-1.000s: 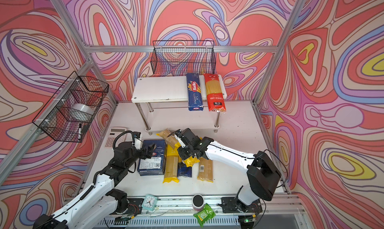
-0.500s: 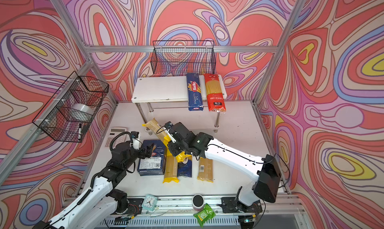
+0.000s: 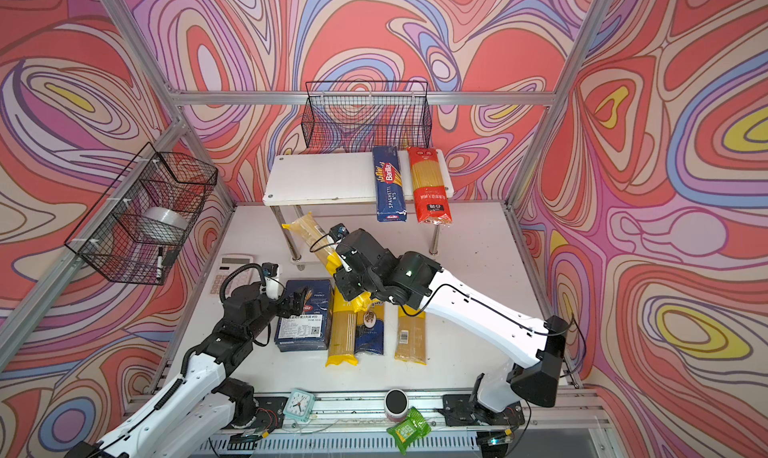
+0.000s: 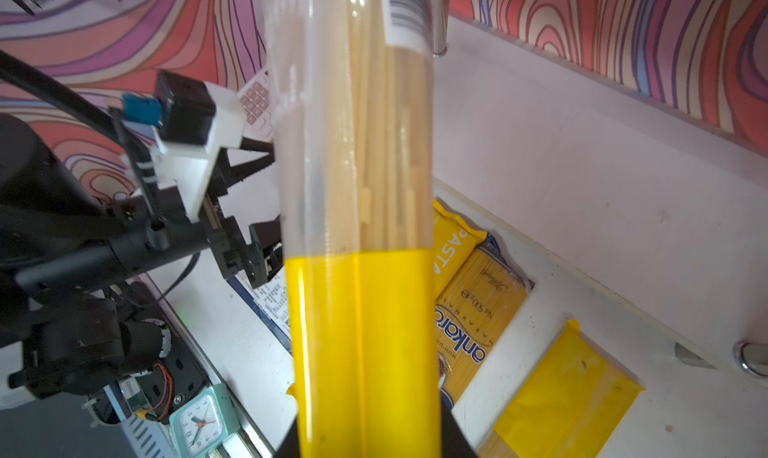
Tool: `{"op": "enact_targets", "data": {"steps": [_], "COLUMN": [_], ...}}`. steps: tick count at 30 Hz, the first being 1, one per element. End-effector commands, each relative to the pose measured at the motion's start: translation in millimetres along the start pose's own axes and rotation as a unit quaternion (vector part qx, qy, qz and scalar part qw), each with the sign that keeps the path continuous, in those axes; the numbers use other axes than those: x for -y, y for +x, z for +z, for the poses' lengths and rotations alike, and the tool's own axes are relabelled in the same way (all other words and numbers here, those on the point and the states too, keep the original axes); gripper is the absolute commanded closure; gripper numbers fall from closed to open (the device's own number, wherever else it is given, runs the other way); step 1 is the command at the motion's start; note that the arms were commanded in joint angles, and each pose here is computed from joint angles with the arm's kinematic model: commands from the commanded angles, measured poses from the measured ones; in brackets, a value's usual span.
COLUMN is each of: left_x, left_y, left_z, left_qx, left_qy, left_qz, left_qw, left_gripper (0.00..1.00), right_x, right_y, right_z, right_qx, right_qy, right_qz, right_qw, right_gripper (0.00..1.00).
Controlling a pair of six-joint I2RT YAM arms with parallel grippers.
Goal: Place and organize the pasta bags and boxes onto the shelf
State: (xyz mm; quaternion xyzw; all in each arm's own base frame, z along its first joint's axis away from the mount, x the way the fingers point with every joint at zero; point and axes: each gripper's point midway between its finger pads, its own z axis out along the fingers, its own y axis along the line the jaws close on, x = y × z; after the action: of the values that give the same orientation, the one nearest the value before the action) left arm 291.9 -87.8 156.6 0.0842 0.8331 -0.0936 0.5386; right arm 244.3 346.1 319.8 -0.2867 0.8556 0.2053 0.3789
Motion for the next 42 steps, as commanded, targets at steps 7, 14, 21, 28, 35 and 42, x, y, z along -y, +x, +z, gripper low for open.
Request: {"op": "enact_targets", "data": {"steps": [7,14,21,28,35,42], "left_x": [0.7,1.1,1.1,1.1,1.2,1.3], "left_y": [3.5,4.0,3.2,4.0,4.1,3.9], "left_z": [2.0,2.8,2.4,2.5,2.4,2.2], "left_qx": [-0.008,-0.010,-0.009,-0.009,-0.010,-0.009], "left_qy": [0.005,0.005,0.006,0.006,0.006,0.006], "left_qz": [0.006,0.007,0.007,0.007,0.007,0.007], "left_qw": [1.000,1.000,1.000,1.000,1.000,1.000], "left_gripper": [0.00,0.00,0.00,0.00,0.00,0.00], "right_x": [-9.8,7.0,24.7,63.7,92.4,107.4], "right_y": [-78.3,-107.4,-135.9,-158.4,-175.3,-184.5], "right_z": [-38.3,-48.9,-55.5,-48.4,-41.8,-34.0], "right_qx": [0.109,0.138,0.154,0.165,0.190,0.213], "right_qy": [-0.001,0.058,0.087,0.108,0.124,0.146], "right_qz": [0.021,0.044,0.054,0.078,0.098,0.115], "right_qw": [0.994,0.988,0.983,0.977,0.969,0.959], "right_gripper": [1.00,1.00,1.00,1.00,1.00,1.00]}}
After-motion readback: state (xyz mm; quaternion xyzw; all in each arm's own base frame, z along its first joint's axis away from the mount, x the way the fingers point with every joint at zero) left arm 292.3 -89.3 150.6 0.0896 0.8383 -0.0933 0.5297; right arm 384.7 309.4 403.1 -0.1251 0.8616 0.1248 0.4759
